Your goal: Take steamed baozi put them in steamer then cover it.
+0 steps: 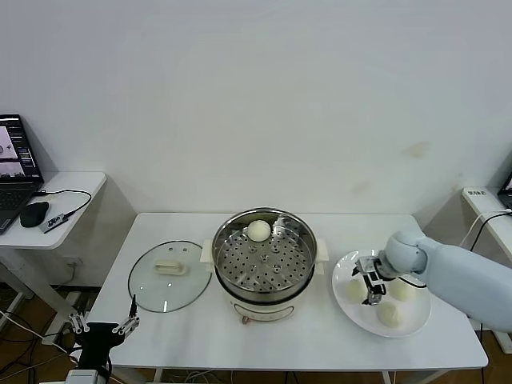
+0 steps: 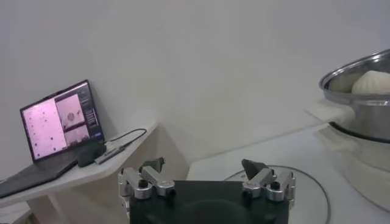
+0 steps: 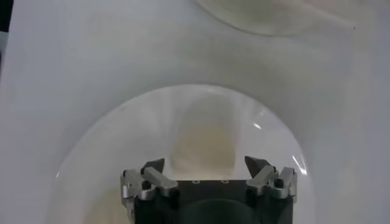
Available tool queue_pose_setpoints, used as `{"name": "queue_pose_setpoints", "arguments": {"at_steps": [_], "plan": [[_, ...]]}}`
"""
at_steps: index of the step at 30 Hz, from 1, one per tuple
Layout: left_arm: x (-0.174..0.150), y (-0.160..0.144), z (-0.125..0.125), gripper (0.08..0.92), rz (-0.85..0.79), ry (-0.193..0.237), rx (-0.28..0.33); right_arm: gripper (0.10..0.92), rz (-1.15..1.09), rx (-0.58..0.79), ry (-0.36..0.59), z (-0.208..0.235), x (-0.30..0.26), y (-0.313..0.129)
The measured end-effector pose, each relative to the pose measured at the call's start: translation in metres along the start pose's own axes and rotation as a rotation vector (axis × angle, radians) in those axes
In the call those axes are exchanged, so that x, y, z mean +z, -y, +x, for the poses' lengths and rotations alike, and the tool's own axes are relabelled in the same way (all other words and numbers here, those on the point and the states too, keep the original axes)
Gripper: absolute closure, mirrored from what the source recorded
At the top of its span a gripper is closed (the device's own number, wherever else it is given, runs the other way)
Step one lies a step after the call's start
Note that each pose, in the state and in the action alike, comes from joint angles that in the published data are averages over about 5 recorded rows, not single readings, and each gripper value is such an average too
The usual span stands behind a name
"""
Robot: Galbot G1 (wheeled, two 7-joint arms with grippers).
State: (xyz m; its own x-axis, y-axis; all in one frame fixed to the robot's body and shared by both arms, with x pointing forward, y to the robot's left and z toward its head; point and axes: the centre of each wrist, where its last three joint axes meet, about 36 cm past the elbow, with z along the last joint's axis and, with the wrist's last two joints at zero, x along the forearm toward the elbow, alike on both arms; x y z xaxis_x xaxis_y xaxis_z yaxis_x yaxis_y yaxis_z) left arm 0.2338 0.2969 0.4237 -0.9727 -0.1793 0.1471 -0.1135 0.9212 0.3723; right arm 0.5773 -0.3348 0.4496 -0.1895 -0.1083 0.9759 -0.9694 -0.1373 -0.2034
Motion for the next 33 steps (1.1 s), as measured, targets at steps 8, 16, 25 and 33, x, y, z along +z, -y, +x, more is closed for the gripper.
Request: {"name": "queue_pose_setpoints", "arguments": {"at_steps": [8, 16, 25, 33], "plan": [[0.0, 0.001, 0.0, 0.177, 0.005, -0.002, -0.001, 0.357, -0.01, -0.001, -0.018, -0.003, 0.002, 0.003], [0.0, 0.002, 0.001, 0.177, 0.008, -0.002, -0.001, 0.483, -0.013, -0.001, -0.015, 0.001, 0.001, 0.006], [-0.005, 0.002, 0.003, 0.177, 0.009, 0.009, 0.001, 0.506, -0.025, 0.013, -0.015, 0.032, 0.007, 0.015], [-0.01, 0.002, 0.003, 0.177, 0.008, 0.027, 0.011, 0.501, -0.035, 0.082, 0.002, 0.097, 0.008, 0.035]]}}
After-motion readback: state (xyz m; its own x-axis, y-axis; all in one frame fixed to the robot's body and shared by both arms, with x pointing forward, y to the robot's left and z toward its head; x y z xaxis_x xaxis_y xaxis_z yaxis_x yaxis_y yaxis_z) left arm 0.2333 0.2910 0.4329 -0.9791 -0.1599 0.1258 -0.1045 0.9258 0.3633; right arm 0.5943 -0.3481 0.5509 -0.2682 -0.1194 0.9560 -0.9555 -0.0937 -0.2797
